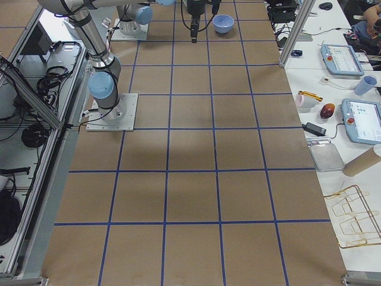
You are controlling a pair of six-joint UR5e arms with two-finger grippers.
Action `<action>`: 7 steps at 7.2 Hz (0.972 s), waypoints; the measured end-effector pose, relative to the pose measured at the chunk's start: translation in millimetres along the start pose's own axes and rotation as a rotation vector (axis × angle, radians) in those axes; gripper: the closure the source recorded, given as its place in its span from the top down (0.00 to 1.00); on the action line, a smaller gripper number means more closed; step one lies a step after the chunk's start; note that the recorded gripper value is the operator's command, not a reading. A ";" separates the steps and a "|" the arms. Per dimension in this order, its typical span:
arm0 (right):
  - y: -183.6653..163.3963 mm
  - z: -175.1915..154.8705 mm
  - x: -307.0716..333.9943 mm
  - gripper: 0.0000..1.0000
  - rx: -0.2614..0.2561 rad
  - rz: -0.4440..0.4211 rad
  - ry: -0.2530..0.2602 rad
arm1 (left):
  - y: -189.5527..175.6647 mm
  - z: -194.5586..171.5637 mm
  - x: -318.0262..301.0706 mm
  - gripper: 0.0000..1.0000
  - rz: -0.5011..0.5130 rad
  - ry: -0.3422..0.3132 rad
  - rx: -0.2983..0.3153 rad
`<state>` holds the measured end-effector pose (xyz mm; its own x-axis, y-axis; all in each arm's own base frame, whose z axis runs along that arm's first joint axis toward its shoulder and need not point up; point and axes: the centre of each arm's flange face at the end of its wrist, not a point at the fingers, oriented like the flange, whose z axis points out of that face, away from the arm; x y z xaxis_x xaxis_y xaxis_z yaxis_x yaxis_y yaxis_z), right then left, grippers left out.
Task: Stack green bowl on blue bowl
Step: 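Lower the left gripper onto the green bowl rim and close on it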
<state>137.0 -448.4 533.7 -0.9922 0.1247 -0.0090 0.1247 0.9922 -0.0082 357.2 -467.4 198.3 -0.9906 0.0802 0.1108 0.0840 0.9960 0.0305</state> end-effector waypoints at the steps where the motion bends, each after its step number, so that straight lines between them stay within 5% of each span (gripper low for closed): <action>1: 0.0 -0.1 0.0 1.00 0.000 0.000 0.000 | -0.3 -0.7 0.0 0.00 -0.003 0.000 0.001; 7: -0.1 -0.4 0.0 1.00 0.002 0.000 0.000 | -2.4 -3.3 1.2 0.00 -0.006 0.005 0.017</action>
<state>137.0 -448.5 534.2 -0.9922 0.1246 -0.0092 0.1247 0.9921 -0.0098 356.1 -469.8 201.6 -0.9905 0.0738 0.1160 0.0760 0.9970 0.0140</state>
